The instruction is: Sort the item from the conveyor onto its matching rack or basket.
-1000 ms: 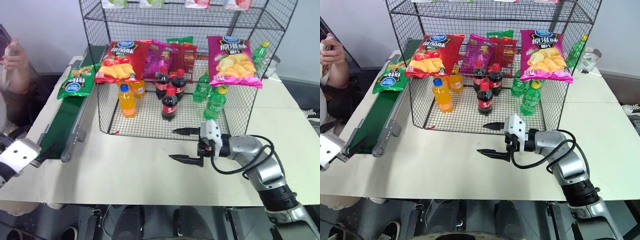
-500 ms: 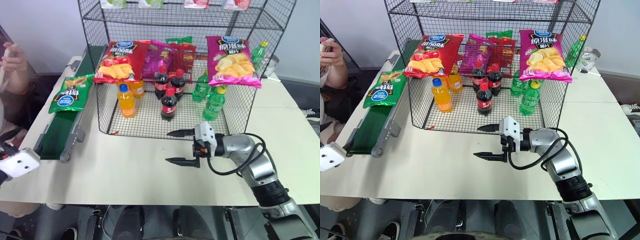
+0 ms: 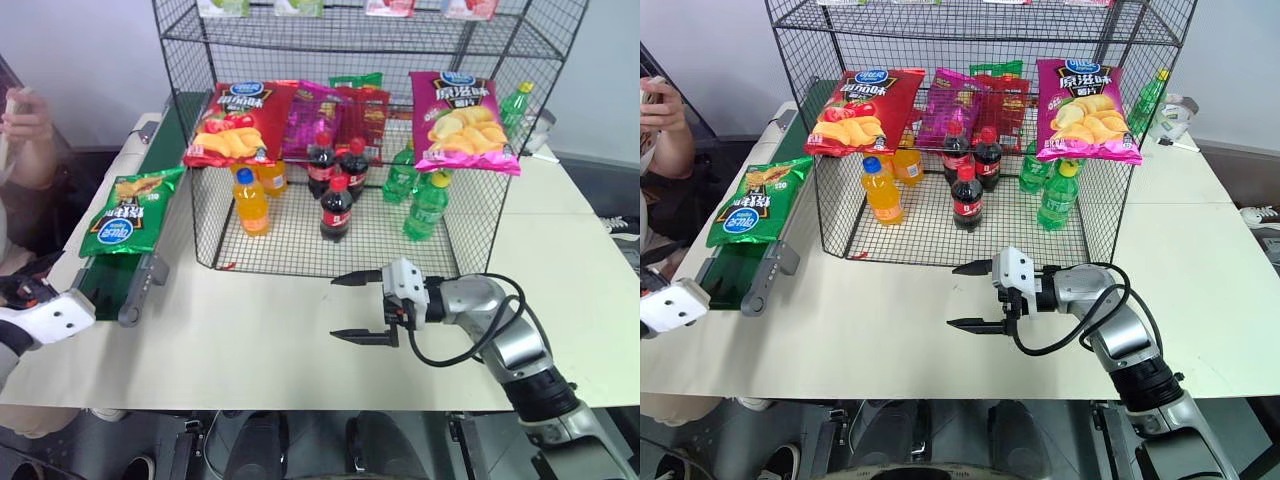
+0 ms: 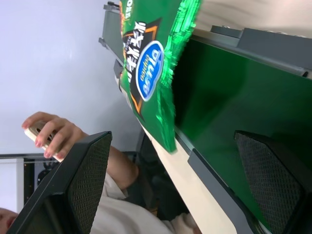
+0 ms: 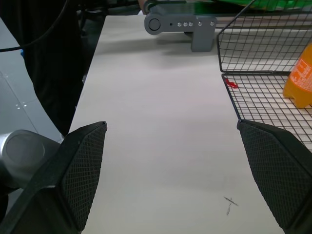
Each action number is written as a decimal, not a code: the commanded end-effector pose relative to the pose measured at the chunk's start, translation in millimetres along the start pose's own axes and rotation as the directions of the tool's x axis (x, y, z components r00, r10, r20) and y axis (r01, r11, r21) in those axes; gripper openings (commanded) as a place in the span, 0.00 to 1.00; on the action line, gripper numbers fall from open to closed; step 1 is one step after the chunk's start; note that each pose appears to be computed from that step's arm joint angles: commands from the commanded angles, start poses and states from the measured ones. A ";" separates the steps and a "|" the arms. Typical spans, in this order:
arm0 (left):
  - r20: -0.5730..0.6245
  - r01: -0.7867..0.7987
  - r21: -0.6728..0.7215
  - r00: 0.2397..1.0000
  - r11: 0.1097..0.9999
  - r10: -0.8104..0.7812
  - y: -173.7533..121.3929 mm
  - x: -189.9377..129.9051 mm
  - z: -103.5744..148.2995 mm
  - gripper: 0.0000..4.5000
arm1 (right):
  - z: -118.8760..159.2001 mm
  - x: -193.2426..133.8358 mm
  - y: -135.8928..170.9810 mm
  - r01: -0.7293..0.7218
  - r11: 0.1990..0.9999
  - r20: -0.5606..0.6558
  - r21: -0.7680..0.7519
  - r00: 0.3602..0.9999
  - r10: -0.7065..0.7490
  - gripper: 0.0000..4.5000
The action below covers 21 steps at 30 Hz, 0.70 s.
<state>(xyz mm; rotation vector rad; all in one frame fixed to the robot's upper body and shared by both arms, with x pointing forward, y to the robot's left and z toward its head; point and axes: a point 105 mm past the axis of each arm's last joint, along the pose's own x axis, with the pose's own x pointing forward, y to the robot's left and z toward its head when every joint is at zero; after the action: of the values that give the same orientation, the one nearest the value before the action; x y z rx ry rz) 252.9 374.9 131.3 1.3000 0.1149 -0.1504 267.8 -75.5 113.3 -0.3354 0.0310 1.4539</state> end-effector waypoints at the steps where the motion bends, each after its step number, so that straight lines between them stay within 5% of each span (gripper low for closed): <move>1: 0.021 -0.012 0.027 1.000 1.000 0.012 7.0 2.4 2.4 0.96 | 10.1 1.5 1.4 0.004 0.999 0.018 -0.050 1.000 -0.003 0.99; 21: 0.059 0.025 0.004 0.998 1.000 -0.025 -2.3 19.1 4.8 0.96 | 10.6 5.9 0.4 0.041 0.998 0.027 -0.042 0.999 -0.040 0.99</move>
<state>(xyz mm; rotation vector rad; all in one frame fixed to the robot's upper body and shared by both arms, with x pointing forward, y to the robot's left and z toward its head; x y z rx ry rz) 268.9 369.0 120.9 1.2847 0.1033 -0.2149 270.1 -72.6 110.6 -0.3399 0.0282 1.4066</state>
